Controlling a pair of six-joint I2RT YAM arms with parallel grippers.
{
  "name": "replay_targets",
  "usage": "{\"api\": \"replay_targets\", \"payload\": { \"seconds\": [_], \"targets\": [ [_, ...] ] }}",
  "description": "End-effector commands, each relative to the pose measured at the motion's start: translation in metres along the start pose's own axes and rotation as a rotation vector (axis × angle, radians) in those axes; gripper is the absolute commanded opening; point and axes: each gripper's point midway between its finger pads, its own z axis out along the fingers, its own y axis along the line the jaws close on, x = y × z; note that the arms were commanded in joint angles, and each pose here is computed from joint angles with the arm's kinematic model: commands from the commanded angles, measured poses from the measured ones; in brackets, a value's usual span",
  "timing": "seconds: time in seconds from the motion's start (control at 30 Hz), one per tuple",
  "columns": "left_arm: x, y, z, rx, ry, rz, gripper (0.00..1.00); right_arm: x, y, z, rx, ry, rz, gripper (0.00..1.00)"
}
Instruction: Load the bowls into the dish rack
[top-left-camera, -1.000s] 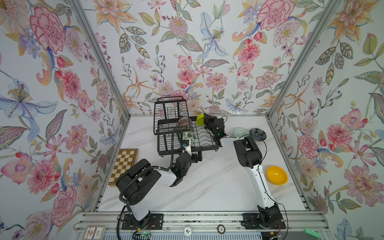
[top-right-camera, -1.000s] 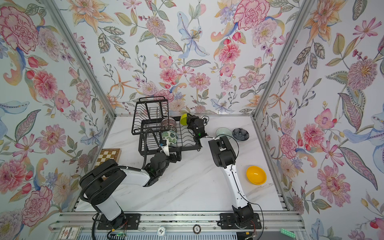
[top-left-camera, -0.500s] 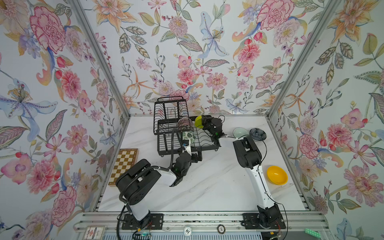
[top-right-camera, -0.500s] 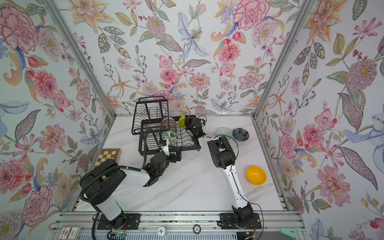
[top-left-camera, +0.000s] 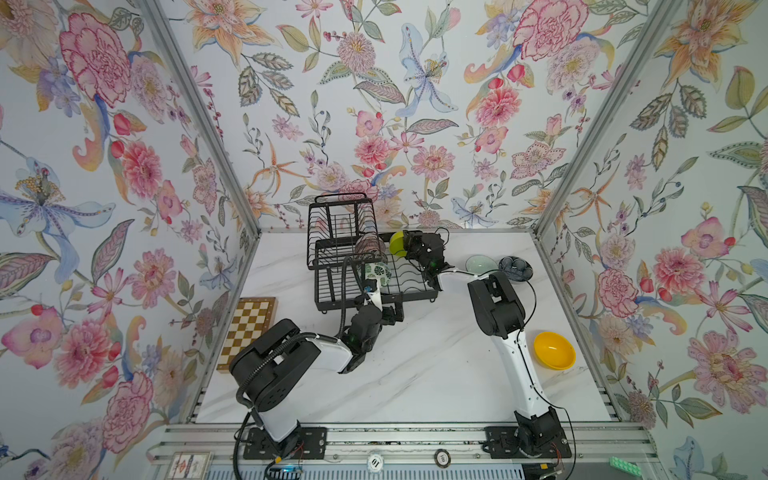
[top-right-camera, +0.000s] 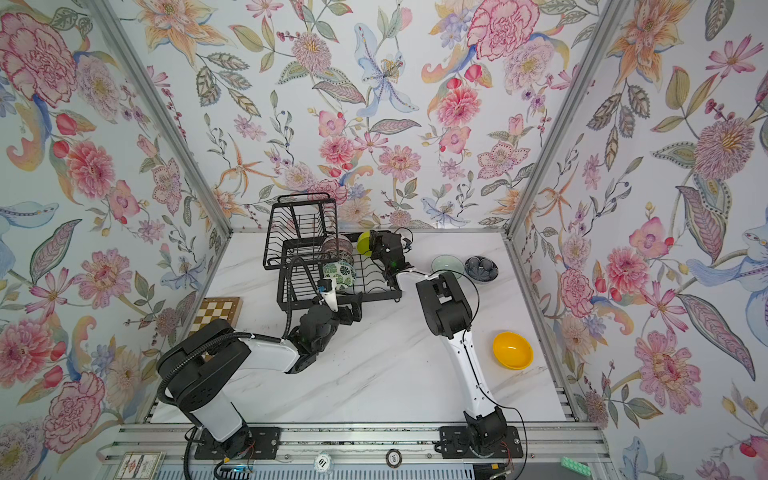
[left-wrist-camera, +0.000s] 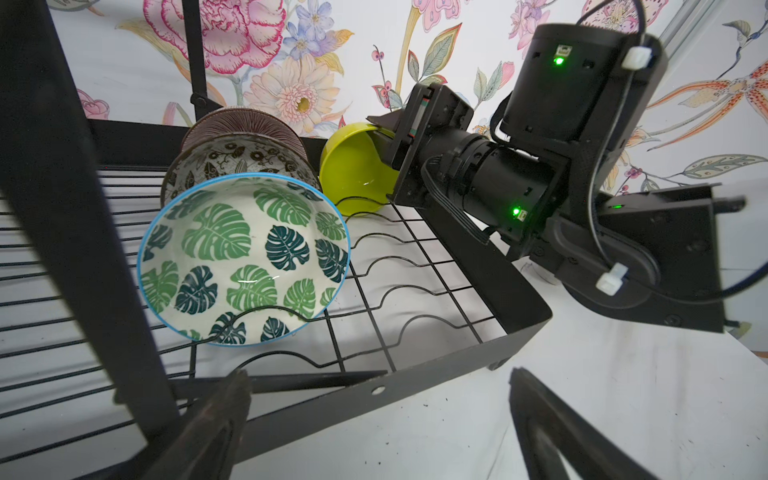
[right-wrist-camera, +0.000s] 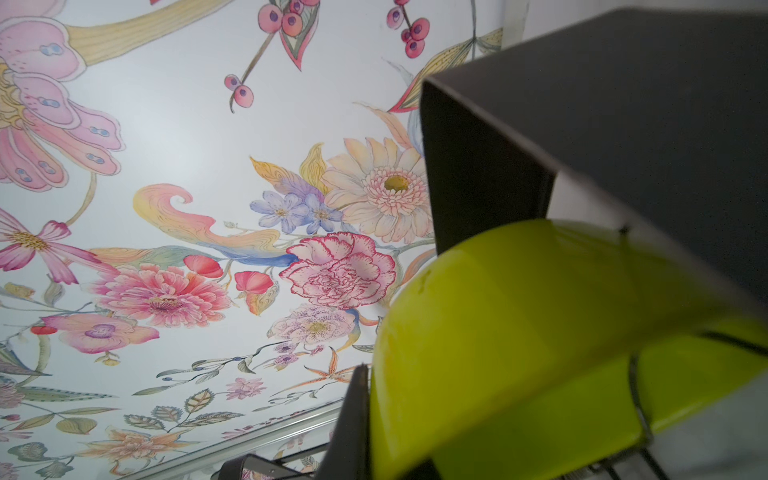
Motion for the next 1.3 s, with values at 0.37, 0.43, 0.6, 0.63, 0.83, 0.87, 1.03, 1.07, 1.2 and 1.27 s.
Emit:
{"api": "replay_targets", "payload": {
  "seconds": [0.37,0.43,0.6,0.63,0.83,0.87,1.03,1.07,1.2,1.27],
  "targets": [
    [-0.008,0.005,-0.002,-0.019,-0.01,-0.014,0.99,-0.01,-0.033,-0.006,0.169,-0.039,0.008,0.21],
    [-0.01,0.004,-0.002,-0.018,-0.013,-0.016,0.99,-0.01,-0.031,-0.007,0.167,-0.039,0.009,0.22],
    [-0.011,0.004,-0.003,-0.018,-0.013,-0.016,0.99,-0.008,-0.025,-0.007,0.159,-0.029,0.006,0.27],
    [-0.011,0.004,-0.003,-0.017,-0.012,-0.015,0.99,-0.009,-0.025,-0.007,0.16,-0.028,0.006,0.29],
    [-0.011,0.005,-0.003,-0.022,-0.01,-0.017,0.99,-0.008,-0.023,-0.01,0.161,-0.025,0.005,0.35],
    [-0.011,0.004,-0.003,-0.02,-0.01,-0.019,0.99,-0.008,-0.022,-0.01,0.156,-0.024,0.008,0.36],
    [-0.012,0.004,-0.006,-0.016,0.002,-0.023,0.99,-0.007,-0.017,-0.011,0.152,-0.02,0.006,0.42],
    [-0.012,0.004,-0.007,-0.015,0.003,-0.025,0.99,-0.007,-0.016,-0.011,0.151,-0.021,0.003,0.43],
    [-0.014,0.004,-0.01,-0.016,0.007,-0.018,0.99,-0.009,-0.013,-0.011,0.148,-0.024,0.002,0.48],
    [-0.014,0.002,-0.01,-0.008,0.017,-0.016,0.99,-0.009,-0.011,-0.011,0.147,-0.027,0.0,0.49]
  ]
}}
